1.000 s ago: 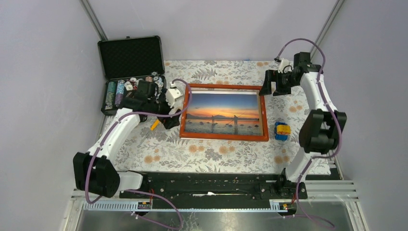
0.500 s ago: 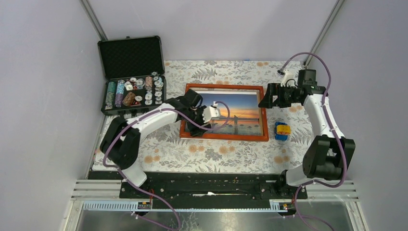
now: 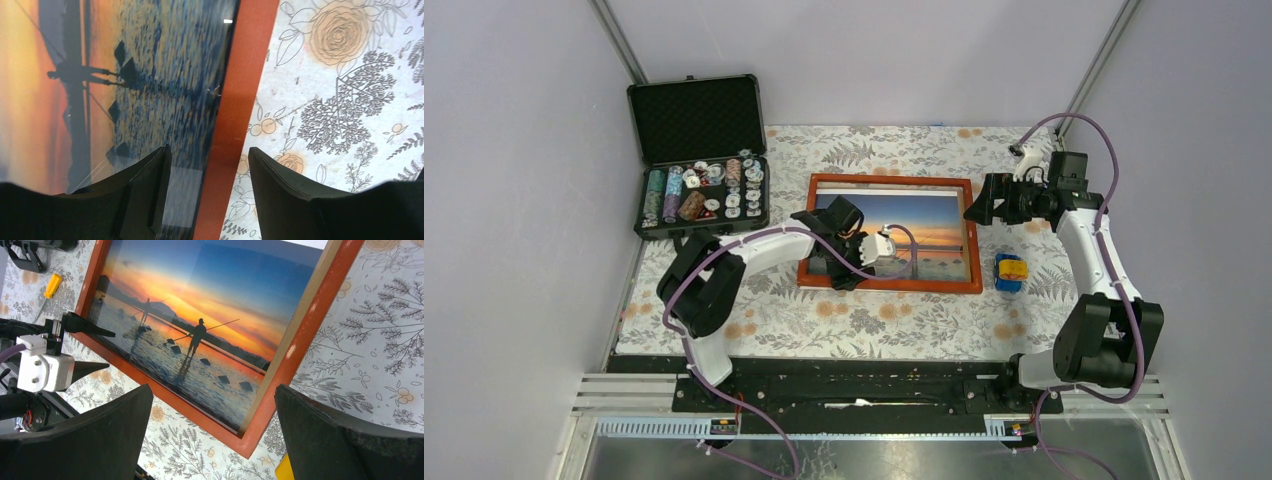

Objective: Take the photo out of the frame

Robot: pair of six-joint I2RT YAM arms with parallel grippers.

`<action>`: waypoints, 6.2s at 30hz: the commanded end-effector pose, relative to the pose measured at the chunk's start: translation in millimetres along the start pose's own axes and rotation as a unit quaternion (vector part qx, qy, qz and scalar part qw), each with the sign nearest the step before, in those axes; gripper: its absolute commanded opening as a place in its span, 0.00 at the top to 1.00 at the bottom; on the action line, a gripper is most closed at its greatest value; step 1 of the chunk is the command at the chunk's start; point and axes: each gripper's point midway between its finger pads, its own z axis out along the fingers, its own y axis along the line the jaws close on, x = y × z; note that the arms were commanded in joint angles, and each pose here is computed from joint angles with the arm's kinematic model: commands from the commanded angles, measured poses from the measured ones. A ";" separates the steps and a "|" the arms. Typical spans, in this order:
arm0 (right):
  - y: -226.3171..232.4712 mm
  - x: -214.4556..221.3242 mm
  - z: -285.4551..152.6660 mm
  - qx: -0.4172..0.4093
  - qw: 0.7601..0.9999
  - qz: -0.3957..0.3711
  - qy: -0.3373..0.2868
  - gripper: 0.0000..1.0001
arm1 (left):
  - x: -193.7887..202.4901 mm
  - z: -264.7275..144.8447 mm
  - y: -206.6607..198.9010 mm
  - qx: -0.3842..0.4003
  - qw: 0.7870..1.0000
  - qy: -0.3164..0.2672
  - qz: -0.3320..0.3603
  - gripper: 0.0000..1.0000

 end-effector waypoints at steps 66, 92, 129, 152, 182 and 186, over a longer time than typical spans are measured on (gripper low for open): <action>-2.0 -0.5 3.5 -0.006 1.000 -0.015 -0.009 0.00 | -4.3 9.3 100.0 -0.073 0.990 0.009 0.118 0.96; 55.1 24.2 17.0 -0.117 0.992 -0.048 0.015 0.00 | -4.2 -100.8 24.8 -0.114 0.990 -0.075 0.039 0.37; 118.6 142.1 155.3 -0.163 0.954 -0.120 0.221 0.46 | 10.1 -6.6 -1.5 -0.232 0.958 0.023 0.166 0.77; 130.3 142.3 122.3 -0.185 0.940 -0.186 0.216 0.12 | -8.0 -29.6 6.8 -0.255 0.950 0.015 0.181 0.85; 109.3 46.5 78.1 -0.115 0.971 -0.188 0.093 0.00 | 3.2 -12.9 15.2 -0.270 0.945 0.020 0.181 1.00; 98.5 27.1 58.7 -0.083 0.969 -0.228 0.039 0.00 | -8.4 -25.1 14.1 -0.245 0.959 -0.001 0.141 1.00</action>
